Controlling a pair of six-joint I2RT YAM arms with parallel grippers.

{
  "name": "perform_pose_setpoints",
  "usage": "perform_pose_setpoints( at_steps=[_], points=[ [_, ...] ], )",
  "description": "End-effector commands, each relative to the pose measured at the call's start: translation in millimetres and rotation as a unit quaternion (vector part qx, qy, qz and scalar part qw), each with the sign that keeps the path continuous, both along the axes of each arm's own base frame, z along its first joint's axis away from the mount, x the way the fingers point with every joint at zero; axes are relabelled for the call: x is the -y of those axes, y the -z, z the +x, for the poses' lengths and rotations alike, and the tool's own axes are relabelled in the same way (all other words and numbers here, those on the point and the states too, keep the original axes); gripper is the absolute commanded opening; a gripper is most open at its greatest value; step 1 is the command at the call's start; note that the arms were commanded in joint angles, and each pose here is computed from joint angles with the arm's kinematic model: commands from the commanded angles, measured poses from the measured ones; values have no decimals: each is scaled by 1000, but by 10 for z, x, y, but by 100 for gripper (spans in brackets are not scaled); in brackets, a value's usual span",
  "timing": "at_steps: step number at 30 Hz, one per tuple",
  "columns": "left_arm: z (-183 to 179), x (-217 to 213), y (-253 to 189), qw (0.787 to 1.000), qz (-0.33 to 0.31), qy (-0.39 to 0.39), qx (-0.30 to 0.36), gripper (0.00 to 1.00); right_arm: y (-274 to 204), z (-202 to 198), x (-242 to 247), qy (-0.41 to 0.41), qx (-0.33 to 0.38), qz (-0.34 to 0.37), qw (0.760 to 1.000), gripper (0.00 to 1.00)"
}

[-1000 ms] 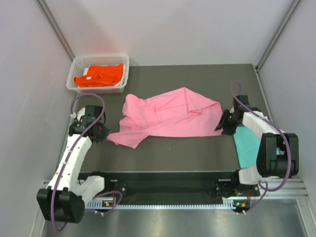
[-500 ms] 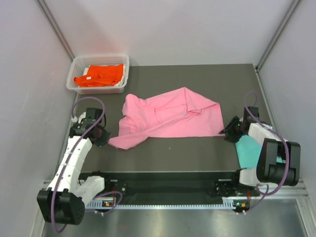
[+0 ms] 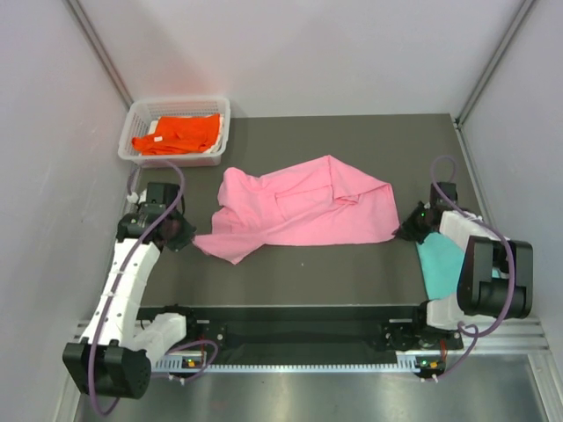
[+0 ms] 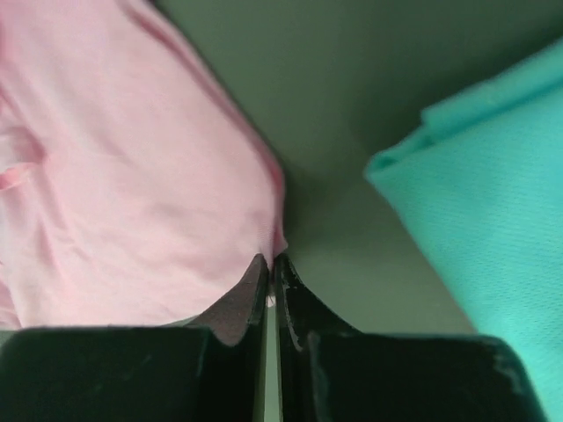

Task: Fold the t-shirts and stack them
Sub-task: Flatten the tshirt out

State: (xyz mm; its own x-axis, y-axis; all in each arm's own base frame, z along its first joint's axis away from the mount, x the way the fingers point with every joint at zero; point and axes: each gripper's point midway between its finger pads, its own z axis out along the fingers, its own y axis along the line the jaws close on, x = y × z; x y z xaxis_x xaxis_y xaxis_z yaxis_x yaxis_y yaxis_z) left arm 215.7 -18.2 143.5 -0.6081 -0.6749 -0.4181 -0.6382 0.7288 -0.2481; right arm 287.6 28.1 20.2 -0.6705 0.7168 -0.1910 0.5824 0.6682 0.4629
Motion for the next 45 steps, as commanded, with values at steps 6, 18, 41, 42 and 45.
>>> perform_pose_setpoints(
  at_steps=[6, 18, 41, 42, 45],
  points=[
    [667, -15, -1743, 953, 52, 75, 288, 0, -1642, 919, -109, -76, 202, -100, 971, 0],
    [969, 254, -4345, 754, 166, 204, 602, 0, -4421, 1479, -66, -50, 505, -155, 847, 0],
    [-1420, 507, -6280, 442, 136, 206, 862, 0, -6313, -769, 77, 26, 734, -260, 627, 0],
    [-1361, 497, -6278, 448, 136, 204, 860, 0, -6319, -729, 60, 23, 732, -258, 630, 0],
    [-1063, 464, -6284, 466, 130, 191, 854, 0, -6407, -631, 35, 21, 733, -258, 629, 0]
  ],
)
